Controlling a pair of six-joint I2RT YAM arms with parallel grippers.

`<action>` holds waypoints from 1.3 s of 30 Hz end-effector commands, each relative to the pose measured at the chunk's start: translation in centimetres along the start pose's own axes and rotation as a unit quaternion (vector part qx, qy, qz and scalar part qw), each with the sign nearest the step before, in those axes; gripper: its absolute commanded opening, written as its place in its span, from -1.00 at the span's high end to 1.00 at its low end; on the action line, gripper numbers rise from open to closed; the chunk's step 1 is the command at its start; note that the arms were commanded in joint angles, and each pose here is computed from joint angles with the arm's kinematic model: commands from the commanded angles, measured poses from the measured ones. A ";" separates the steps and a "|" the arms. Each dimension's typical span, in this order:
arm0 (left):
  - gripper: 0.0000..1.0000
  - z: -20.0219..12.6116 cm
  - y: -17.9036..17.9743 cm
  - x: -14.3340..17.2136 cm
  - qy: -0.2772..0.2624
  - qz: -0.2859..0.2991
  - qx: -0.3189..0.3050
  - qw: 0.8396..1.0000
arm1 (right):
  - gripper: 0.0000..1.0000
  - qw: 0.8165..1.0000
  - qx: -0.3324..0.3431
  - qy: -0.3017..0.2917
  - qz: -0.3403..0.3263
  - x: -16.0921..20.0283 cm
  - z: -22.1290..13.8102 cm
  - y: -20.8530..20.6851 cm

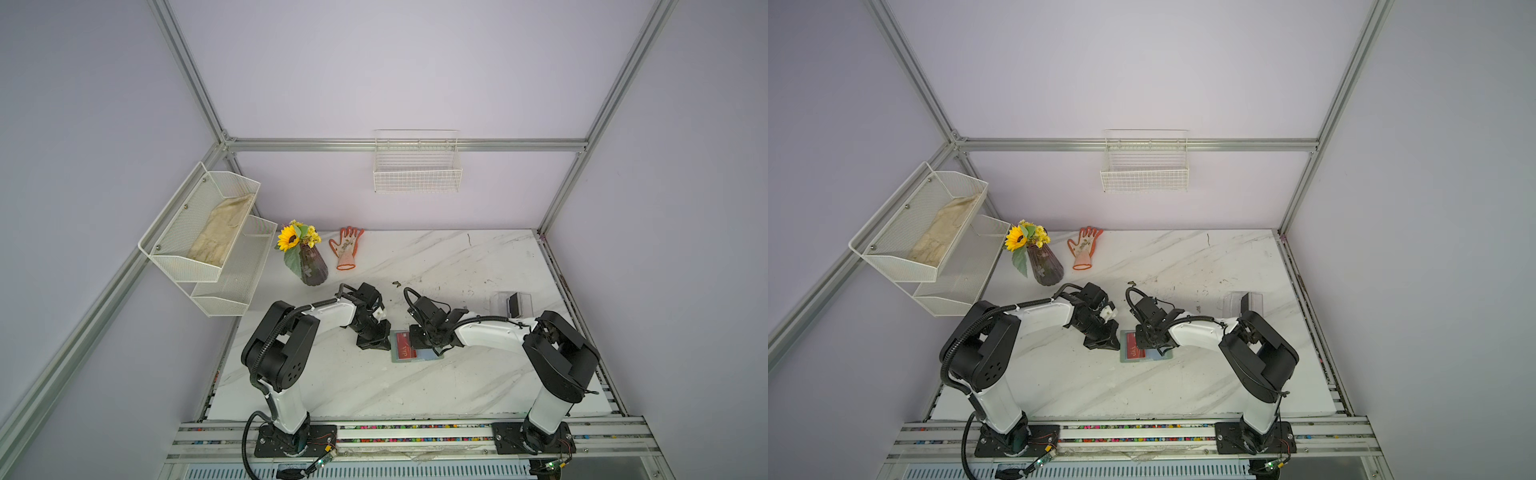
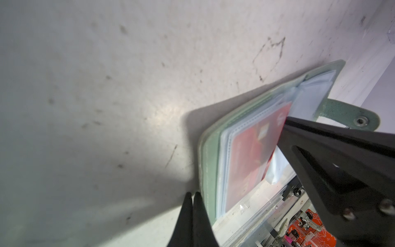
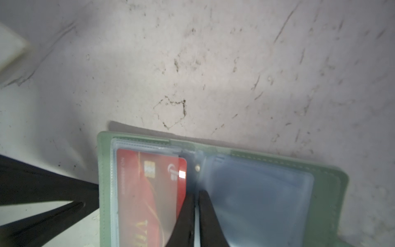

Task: Insert credit cards into a card holder
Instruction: Insert the credit card into the card holder.

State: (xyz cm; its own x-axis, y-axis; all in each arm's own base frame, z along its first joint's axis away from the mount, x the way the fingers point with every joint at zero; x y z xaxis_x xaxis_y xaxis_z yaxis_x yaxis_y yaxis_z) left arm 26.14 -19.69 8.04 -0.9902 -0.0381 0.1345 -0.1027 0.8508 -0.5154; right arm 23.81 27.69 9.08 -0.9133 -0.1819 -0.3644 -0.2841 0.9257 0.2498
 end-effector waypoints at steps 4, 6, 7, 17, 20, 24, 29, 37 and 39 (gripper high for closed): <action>1.00 -0.3 -1.2 -1.3 -0.018 0.013 0.000 1.000 | 0.79 0.999 -0.015 0.036 -0.008 1.5 0.3 1.1; 1.00 -0.3 -1.8 -1.5 -0.018 0.014 0.017 1.000 | 0.78 0.999 -0.019 0.034 -0.013 1.4 0.3 1.4; 1.00 -0.3 -2.0 -1.6 -0.017 0.015 0.023 0.999 | 0.76 0.999 -0.014 0.030 -0.014 1.3 0.2 1.5; 1.00 0.0 -1.6 -1.6 -0.019 0.013 0.013 1.000 | 0.45 0.994 0.105 -0.037 0.008 -0.6 -7.1 -0.7; 1.00 0.0 -1.5 -1.6 -0.019 0.013 0.012 1.000 | 0.49 0.991 0.129 -0.041 0.015 -0.4 -8.5 -1.4; 1.00 0.0 -1.6 -1.6 -0.018 0.015 0.013 1.000 | 0.56 0.987 0.151 -0.040 0.025 0.0 -8.9 -2.2; 1.00 0.1 -1.4 -1.4 -0.016 0.017 0.011 1.000 | 0.56 0.981 0.190 -0.023 0.034 0.8 -8.6 -3.5; 1.00 0.3 -1.3 -1.5 -0.013 0.016 0.010 1.000 | 0.56 0.977 0.209 -0.014 0.044 1.2 -8.3 -4.9; 1.00 0.3 -1.3 -1.5 -0.013 0.016 0.011 1.000 | 0.56 0.976 0.212 -0.011 0.045 1.2 -8.2 -5.1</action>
State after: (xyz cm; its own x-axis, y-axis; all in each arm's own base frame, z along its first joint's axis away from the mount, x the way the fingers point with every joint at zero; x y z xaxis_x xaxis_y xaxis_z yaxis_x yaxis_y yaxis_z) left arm 26.37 -20.15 7.93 -0.9899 -0.0301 0.1384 -0.1014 0.8331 -0.5437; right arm 21.92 21.13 15.31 -0.9131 -0.1023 -0.3947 -0.0884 0.9947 -0.0533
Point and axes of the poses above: each gripper's point midway between its finger pads, its own z axis out along the fingers, its own y axis along the line the jaws close on, x = y × z, the point moved 7 cm from there along -z, back along the fingers, and after that the axes turned 7 degrees about -z, right-handed, at the moved point
